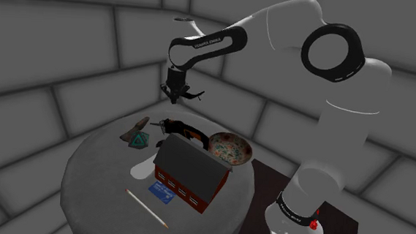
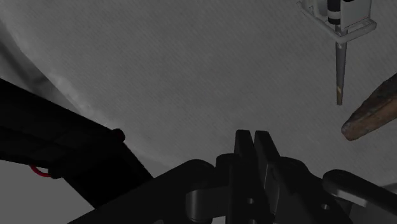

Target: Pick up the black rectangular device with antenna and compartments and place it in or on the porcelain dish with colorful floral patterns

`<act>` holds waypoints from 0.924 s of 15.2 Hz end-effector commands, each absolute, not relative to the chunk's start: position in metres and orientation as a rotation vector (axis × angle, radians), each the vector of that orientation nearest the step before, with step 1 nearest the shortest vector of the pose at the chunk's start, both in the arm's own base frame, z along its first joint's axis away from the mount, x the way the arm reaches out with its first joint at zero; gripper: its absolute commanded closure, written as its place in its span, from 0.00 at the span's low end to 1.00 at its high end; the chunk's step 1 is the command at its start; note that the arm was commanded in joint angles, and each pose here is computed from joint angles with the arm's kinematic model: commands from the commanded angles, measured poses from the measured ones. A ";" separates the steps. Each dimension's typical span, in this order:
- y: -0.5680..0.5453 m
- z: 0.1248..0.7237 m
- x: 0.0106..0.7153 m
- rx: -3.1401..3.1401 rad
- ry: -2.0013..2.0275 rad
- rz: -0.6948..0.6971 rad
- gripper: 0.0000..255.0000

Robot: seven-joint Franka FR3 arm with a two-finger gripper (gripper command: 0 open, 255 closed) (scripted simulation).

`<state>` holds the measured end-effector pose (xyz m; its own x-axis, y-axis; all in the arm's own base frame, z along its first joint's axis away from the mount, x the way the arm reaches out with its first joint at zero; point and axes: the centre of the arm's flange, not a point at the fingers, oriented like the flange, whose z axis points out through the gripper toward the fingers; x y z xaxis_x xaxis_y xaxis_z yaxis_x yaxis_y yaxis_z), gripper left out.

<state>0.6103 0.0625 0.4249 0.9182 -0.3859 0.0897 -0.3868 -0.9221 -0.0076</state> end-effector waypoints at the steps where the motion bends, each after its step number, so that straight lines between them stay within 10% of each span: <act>1: 0.064 0.436 0.610 3.067 -0.618 0.140 1.00; 2: 0.064 0.430 0.610 3.067 -0.618 0.140 1.00; 3: 0.064 0.430 0.610 3.067 -0.618 0.140 0.00; 14: -0.065 0.485 0.590 2.623 -1.685 -0.004 0.00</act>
